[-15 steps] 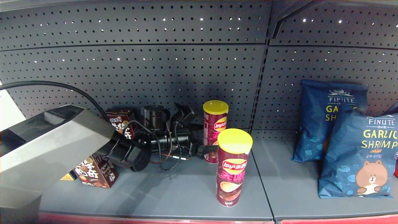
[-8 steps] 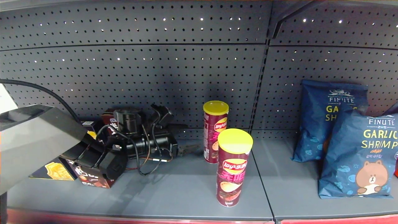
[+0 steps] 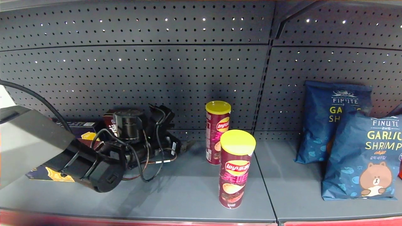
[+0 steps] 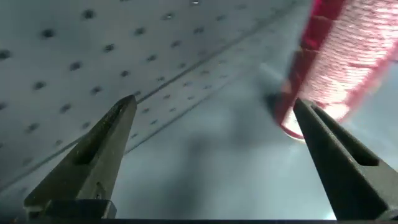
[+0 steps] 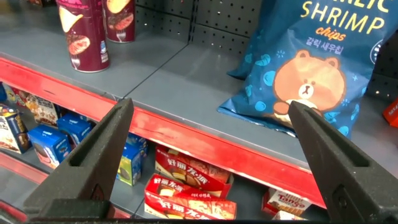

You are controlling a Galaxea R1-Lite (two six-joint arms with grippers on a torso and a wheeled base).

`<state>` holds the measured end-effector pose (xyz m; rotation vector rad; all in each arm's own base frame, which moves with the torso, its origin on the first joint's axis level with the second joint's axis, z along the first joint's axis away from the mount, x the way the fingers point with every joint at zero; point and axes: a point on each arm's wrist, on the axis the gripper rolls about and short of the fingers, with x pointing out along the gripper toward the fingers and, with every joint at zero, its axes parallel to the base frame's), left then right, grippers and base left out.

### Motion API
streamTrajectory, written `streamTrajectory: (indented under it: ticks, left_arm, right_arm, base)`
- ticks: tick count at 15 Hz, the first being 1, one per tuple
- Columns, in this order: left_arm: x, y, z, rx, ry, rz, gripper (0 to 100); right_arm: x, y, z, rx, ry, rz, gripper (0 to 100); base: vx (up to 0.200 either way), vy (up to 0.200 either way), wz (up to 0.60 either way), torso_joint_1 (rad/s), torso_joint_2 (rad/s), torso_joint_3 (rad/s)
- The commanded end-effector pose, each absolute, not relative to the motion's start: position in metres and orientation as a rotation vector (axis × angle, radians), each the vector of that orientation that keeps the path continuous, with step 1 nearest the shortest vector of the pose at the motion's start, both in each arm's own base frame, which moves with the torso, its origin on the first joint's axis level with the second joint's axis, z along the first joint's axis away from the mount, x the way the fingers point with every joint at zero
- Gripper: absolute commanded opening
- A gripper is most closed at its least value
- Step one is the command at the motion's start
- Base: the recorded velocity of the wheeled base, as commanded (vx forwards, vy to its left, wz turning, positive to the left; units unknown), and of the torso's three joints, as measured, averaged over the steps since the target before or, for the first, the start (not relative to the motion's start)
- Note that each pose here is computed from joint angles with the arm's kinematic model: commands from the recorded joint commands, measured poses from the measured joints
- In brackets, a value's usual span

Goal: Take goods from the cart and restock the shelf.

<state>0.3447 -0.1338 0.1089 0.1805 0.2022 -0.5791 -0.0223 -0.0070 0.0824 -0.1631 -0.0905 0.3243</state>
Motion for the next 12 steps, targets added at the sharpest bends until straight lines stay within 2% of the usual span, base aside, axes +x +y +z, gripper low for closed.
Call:
streamTrajectory:
  ticks: [1, 7, 12]
  left_arm:
    - [0.336, -0.153, 0.116, 0.171, 0.191, -0.522, 100]
    - [0.335, -0.168, 0.106, 0.212, 0.220, -0.333, 100]
    - [0.341, -0.177, 0.090, 0.226, 0.250, -0.334, 100]
  right_arm:
    - [-0.022, -0.007, 0.083, -0.164, -0.090, 0.325, 100]
    - [-0.022, -0.007, 0.083, -0.162, -0.090, 0.327, 100]
    - [-0.022, -0.007, 0.082, -0.163, -0.086, 0.333, 100]
  base:
    - [0.000, 0.000, 0.00, 0.000, 0.00, 0.000]
    - [0.000, 0.000, 0.00, 0.000, 0.00, 0.000]
    - [0.000, 0.000, 0.00, 0.000, 0.00, 0.000]
